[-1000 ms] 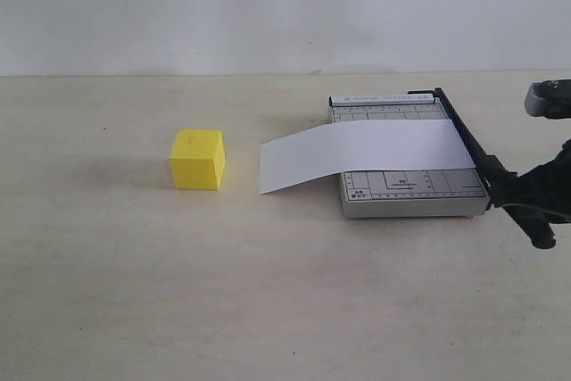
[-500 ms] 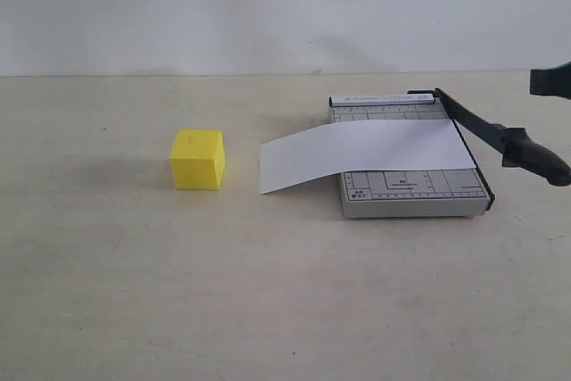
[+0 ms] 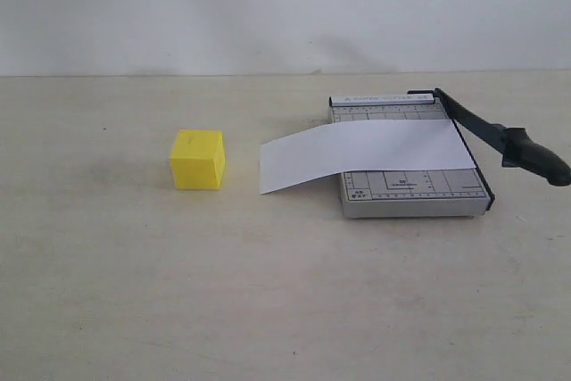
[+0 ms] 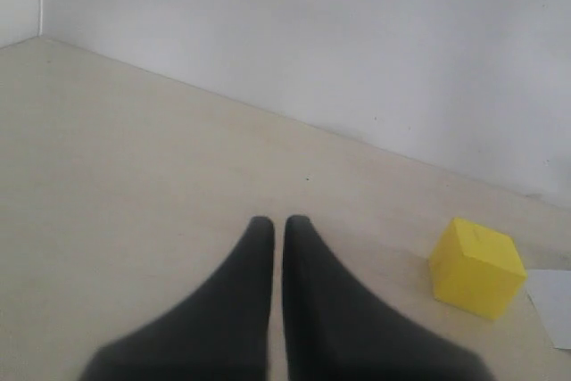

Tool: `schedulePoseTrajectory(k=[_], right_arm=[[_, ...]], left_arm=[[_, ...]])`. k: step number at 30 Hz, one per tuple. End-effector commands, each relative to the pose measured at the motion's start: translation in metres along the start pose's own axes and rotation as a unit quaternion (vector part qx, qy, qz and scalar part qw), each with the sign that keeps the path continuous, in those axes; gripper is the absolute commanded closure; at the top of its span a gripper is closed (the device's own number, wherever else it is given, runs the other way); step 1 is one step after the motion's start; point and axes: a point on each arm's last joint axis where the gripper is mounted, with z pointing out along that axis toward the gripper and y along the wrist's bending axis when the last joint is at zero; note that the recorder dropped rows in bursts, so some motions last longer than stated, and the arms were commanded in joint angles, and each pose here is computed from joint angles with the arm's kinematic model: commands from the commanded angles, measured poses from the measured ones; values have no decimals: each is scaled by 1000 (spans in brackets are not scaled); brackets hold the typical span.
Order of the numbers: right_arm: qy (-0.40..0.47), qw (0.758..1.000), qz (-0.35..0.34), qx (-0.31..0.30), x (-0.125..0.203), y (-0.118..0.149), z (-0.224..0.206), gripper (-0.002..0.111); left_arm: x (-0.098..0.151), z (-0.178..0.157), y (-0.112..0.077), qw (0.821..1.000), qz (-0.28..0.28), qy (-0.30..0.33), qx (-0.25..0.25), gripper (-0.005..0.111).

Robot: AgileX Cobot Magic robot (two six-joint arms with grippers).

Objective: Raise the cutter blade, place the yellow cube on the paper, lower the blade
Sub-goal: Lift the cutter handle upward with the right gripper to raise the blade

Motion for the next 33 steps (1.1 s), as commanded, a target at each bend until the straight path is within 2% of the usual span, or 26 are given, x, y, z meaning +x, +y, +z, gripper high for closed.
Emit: schedulePoseTrajectory(k=[1, 3, 9, 15, 17, 18, 20, 33], right_arm=[[34, 999, -1, 2, 17, -2, 9, 59], [54, 998, 11, 2, 28, -2, 15, 54], [84, 995, 45, 37, 72, -8, 40, 54], [105, 992, 54, 45, 79, -11, 56, 55], [116, 991, 54, 46, 83, -11, 61, 69], [116, 991, 54, 46, 83, -11, 61, 87], [115, 991, 51, 45, 82, -11, 61, 109], [93, 993, 48, 52, 78, -13, 59, 108]], left_arm=[[0, 0, 0, 1000, -2, 0, 3, 102], [0, 0, 0, 1000, -2, 0, 3, 102], [0, 0, 0, 1000, -2, 0, 3, 102], [0, 0, 0, 1000, -2, 0, 3, 102], [0, 0, 0, 1000, -2, 0, 3, 102], [0, 0, 0, 1000, -2, 0, 3, 102], [0, 0, 0, 1000, -2, 0, 3, 102], [0, 0, 0, 1000, -2, 0, 3, 102]])
